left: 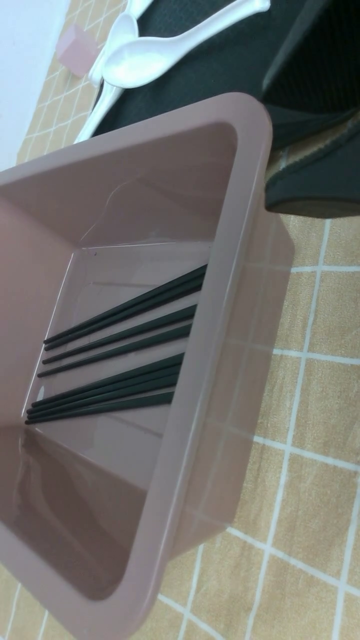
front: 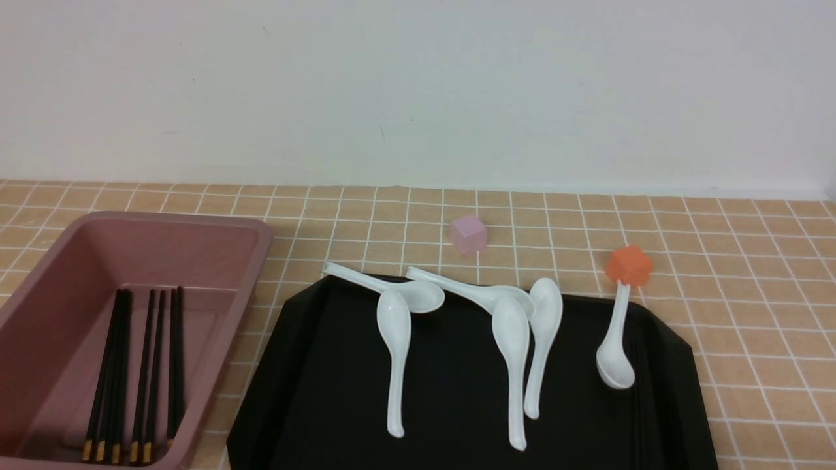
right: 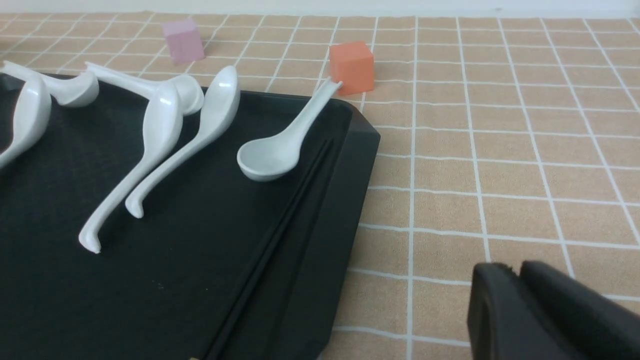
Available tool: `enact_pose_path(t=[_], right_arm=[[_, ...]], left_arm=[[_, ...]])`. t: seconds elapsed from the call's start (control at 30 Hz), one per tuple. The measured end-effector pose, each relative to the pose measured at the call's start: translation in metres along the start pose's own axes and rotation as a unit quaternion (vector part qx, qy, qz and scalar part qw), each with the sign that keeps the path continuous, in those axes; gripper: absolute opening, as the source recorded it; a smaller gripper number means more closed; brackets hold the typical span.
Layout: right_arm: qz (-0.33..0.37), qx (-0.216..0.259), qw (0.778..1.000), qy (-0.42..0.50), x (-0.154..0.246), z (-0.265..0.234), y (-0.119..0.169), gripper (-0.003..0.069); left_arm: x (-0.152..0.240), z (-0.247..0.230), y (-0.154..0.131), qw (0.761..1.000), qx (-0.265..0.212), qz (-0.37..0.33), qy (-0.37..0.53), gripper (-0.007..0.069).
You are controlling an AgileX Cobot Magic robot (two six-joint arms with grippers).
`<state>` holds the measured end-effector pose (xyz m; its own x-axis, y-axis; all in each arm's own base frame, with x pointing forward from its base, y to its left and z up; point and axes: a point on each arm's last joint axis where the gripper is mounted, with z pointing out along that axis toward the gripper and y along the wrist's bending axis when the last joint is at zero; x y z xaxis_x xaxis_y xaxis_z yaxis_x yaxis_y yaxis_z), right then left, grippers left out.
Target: On brown tablecloth take chopsticks from black tray and put them in box.
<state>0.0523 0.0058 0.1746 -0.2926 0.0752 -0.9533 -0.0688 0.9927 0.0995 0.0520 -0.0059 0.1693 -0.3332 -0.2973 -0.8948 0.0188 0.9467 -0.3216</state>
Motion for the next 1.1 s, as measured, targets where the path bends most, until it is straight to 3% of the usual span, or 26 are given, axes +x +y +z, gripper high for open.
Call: enact_pose_path(t=[1.1], right_arm=[[0.000,0.000,1.000,0.000,0.0000,0.0000,0.0000,0.0115]], left_arm=[[0.0000,0.0000,0.0000,1.000,0.000,0.000,0.000,0.0238]])
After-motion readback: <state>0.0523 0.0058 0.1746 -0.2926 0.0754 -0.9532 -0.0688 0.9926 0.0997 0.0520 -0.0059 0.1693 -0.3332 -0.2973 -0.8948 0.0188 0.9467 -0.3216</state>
